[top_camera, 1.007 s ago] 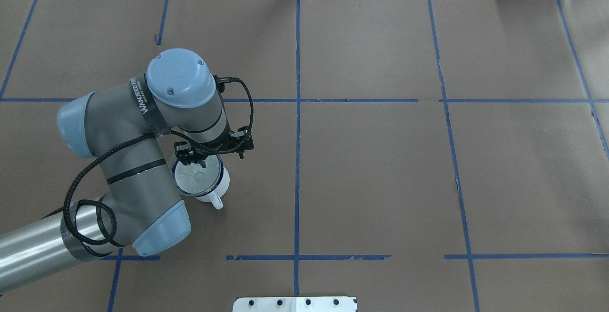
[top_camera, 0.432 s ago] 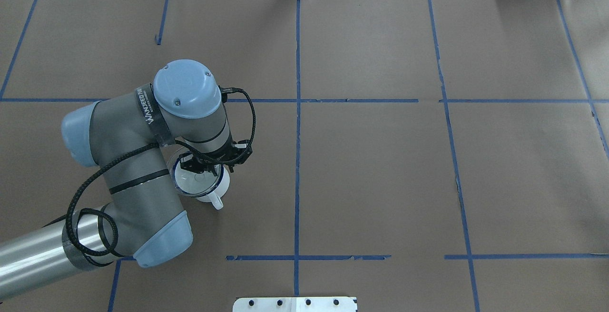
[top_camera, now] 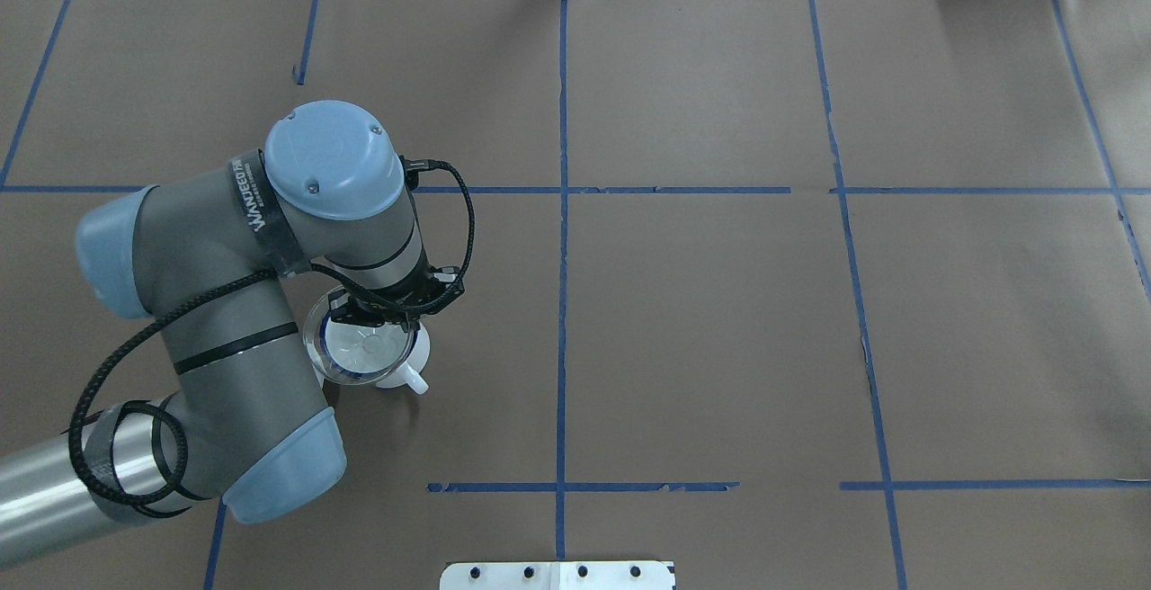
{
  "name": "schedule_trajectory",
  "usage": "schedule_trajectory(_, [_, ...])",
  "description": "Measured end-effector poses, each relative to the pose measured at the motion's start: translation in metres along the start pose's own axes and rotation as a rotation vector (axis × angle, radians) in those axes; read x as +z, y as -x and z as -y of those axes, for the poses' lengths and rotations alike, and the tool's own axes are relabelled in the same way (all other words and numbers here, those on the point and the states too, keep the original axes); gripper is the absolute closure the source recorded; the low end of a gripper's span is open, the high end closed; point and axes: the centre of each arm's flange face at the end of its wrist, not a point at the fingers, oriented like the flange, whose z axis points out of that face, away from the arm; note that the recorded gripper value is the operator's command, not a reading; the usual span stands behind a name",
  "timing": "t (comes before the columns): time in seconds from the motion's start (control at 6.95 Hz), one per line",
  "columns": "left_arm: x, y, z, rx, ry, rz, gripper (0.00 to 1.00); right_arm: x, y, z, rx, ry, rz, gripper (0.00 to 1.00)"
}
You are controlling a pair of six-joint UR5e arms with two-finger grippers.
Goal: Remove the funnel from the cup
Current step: 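Lift the funnel out of the mug with the left gripper, moving it farther away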
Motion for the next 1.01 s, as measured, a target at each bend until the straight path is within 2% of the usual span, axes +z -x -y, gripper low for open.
schedule_trajectory(0.14, [-0.028,0.009,0.004,-0.016,-0.021,-0.009,1.00,0.000,0.000,0.000,0.000,0.000,0.000,0.00])
schedule_trajectory(0.29, [-0.064,0.022,0.025,-0.057,-0.071,-0.035,1.00,0.000,0.000,0.000,-0.001,-0.001,0.000,0.00])
schedule_trajectory(0.43, [-0.097,0.034,0.055,-0.135,-0.154,-0.067,1.00,0.000,0.000,0.000,0.000,0.000,0.000,0.00])
schedule_trajectory(0.58, [-0.120,0.044,0.084,-0.255,-0.257,-0.116,1.00,0.000,0.000,0.000,0.000,0.000,0.000,0.00])
schedule_trajectory(0.72, [-0.131,0.048,0.113,-0.401,-0.361,-0.192,1.00,0.000,0.000,0.000,0.000,0.000,0.000,0.00])
schedule_trajectory(1.01, [-0.115,0.039,0.180,-0.672,-0.551,-0.409,1.00,0.000,0.000,0.000,0.000,0.000,0.000,0.00])
